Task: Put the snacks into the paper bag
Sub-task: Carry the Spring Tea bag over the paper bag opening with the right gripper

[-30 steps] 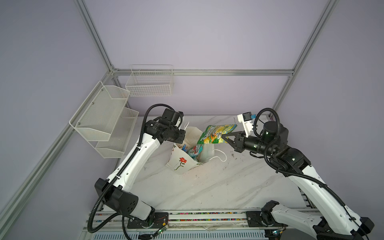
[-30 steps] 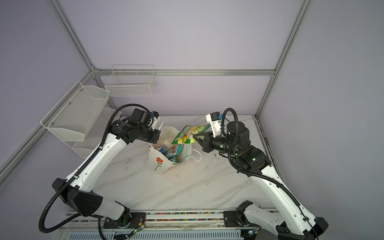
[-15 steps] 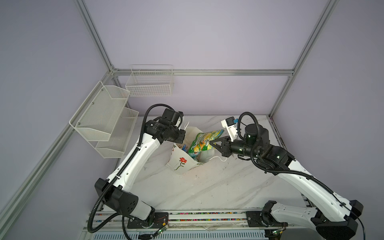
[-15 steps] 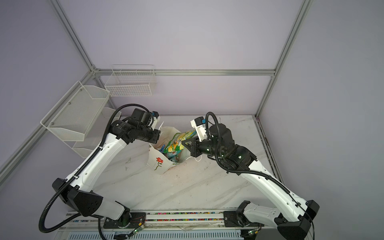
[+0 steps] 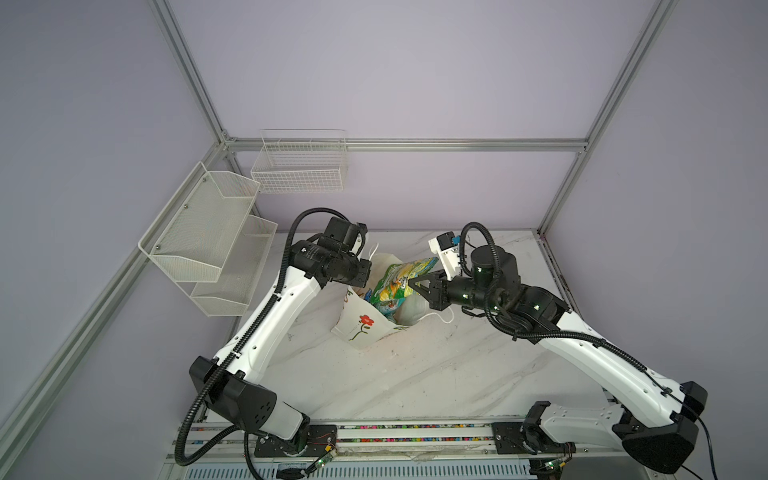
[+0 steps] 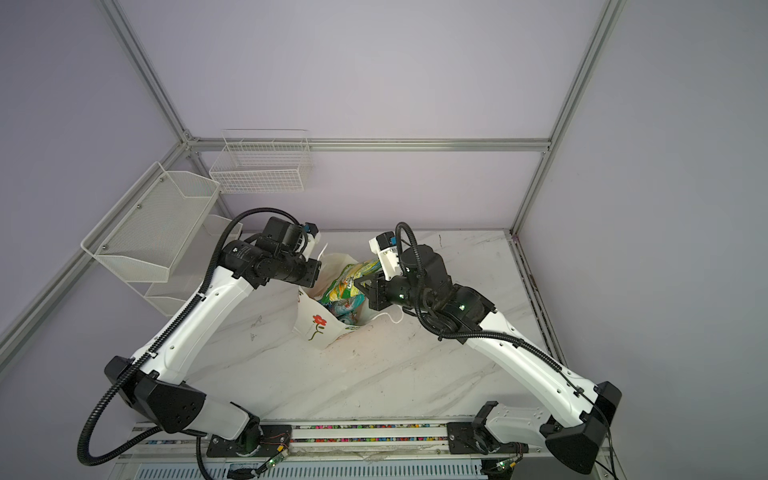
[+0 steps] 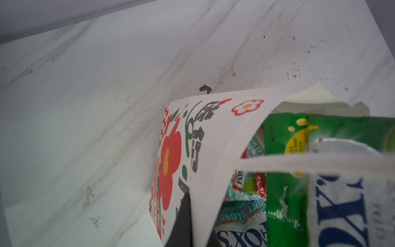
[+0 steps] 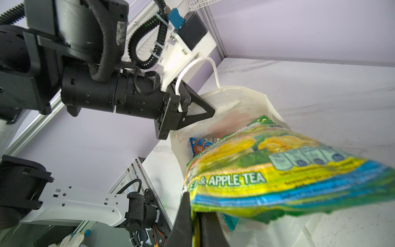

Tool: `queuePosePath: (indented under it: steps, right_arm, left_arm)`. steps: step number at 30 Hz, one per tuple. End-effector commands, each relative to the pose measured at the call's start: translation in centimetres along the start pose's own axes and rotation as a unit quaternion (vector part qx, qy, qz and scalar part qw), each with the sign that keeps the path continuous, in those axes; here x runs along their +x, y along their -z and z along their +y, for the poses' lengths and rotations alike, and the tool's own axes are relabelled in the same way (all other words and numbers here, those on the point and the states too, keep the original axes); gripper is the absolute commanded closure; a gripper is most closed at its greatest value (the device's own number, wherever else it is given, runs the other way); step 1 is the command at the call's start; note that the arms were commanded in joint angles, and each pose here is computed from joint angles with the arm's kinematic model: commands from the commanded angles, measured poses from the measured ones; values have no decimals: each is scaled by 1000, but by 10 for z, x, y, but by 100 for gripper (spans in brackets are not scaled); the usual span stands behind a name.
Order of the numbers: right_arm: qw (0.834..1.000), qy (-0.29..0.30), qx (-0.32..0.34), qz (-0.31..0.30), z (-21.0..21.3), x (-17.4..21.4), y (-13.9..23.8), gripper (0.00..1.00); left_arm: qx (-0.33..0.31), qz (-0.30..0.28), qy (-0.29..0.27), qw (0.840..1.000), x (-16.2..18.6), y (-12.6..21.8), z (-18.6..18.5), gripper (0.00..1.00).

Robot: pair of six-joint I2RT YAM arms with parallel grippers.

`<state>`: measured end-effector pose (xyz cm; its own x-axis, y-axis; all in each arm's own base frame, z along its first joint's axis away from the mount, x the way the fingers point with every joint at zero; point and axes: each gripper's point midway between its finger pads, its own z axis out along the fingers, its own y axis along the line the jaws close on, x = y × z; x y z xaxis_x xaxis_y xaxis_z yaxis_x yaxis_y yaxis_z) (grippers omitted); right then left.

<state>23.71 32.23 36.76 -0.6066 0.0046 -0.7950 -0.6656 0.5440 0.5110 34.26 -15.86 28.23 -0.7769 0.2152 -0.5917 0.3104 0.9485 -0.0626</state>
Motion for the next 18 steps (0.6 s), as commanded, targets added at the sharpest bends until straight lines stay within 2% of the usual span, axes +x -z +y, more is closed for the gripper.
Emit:
queuePosePath:
  steps: [1, 18]
  right_arm:
    - [998, 19, -8, -55, 15, -33, 5, 100]
    - [999, 21, -2, -40, 18, -28, -24, 100]
  left_arm:
    - [29, -99, 8, 995, -35, 40, -11, 100]
    - [29, -93, 8, 995, -32, 36, -11, 100]
